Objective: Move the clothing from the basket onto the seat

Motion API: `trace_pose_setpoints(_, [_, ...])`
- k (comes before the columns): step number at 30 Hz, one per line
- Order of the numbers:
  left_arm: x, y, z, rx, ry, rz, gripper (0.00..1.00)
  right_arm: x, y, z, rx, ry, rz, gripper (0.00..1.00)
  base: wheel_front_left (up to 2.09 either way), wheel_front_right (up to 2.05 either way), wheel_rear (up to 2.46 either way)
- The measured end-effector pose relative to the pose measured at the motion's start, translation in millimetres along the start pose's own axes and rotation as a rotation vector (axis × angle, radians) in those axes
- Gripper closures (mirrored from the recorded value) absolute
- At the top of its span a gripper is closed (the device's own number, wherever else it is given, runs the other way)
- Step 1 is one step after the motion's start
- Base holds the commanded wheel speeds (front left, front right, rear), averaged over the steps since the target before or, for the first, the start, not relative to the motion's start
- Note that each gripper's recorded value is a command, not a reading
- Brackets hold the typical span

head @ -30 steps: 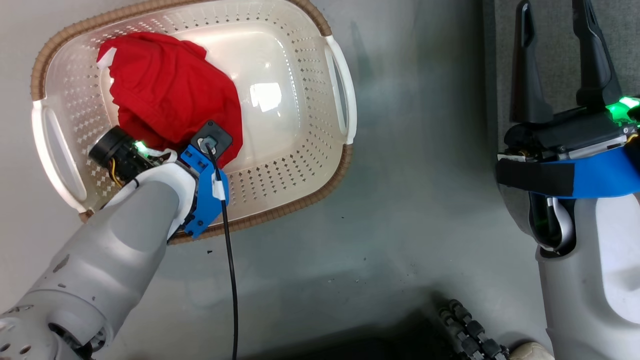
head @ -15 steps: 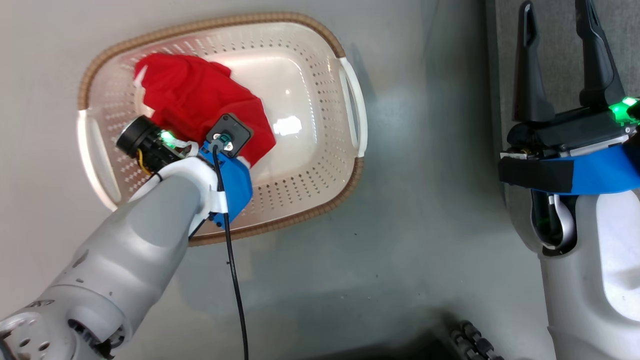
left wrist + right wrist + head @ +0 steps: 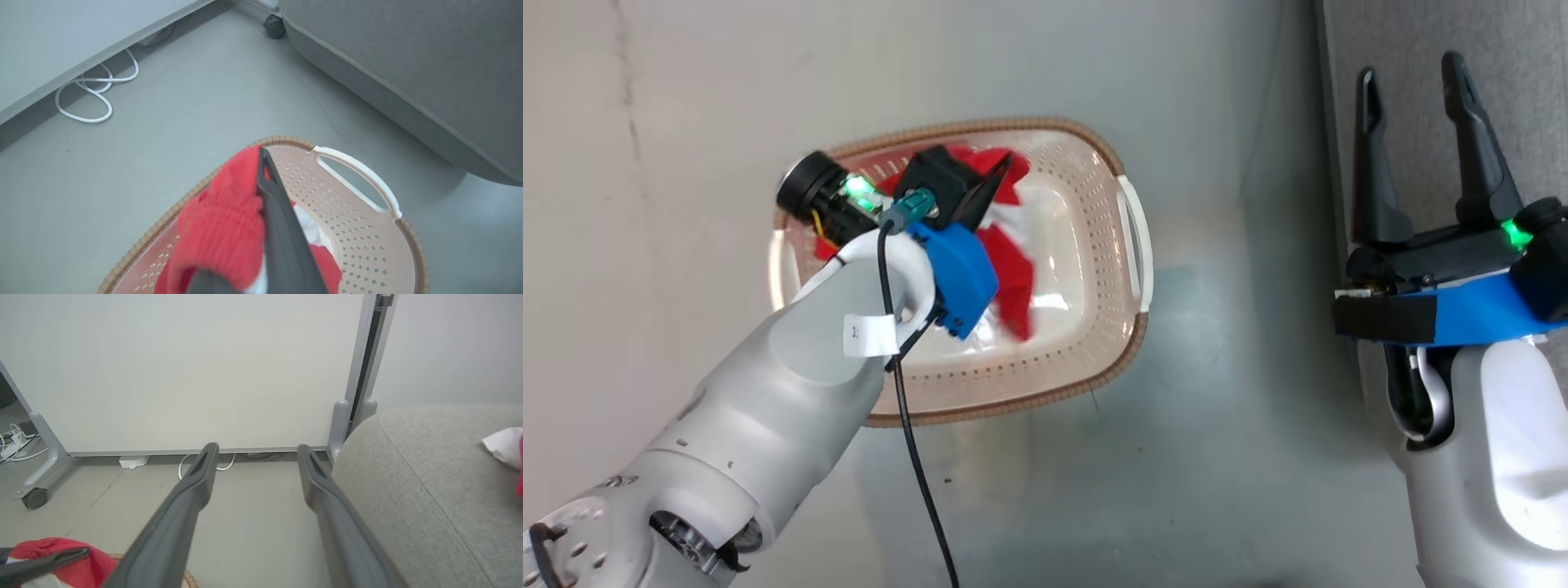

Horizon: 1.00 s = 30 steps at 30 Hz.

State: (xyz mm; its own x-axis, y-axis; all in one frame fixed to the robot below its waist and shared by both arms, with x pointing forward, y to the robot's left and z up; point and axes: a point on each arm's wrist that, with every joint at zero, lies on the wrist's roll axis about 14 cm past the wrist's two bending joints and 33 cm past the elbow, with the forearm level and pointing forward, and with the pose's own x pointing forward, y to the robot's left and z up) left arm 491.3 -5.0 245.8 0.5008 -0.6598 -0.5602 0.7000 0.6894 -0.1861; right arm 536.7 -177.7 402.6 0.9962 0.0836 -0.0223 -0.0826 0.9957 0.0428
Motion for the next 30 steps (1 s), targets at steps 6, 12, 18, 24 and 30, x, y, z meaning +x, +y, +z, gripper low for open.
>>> trace_pose_setpoints(6, [-25, 5, 65, 0.036, -0.170, 0.051, 1.00, -10, 6, 24, 0.001, -0.032, 0.006, 0.00, 0.00, 0.00, 0.00])
trace_pose_setpoints(12, [-56, -3, 125, 0.073, -0.343, 0.087, 1.00, -23, 9, 46, 0.003, -0.060, 0.009, 0.00, 0.00, 0.00, 0.00])
trace_pose_setpoints(18, [-86, -16, 177, 0.124, -0.486, 0.107, 1.00, -38, 14, 66, 0.013, -0.086, 0.014, 0.00, 0.00, 0.00, 0.00])
trace_pose_setpoints(24, [-112, -39, 217, 0.188, -0.589, 0.097, 1.00, -54, 16, 84, 0.019, -0.112, 0.016, 0.00, 0.00, 0.00, 0.00])
trace_pose_setpoints(30, [-135, -59, 241, 0.251, -0.652, 0.092, 1.00, -70, 17, 99, 0.025, -0.135, 0.014, 0.00, 0.00, 0.00, 0.00])
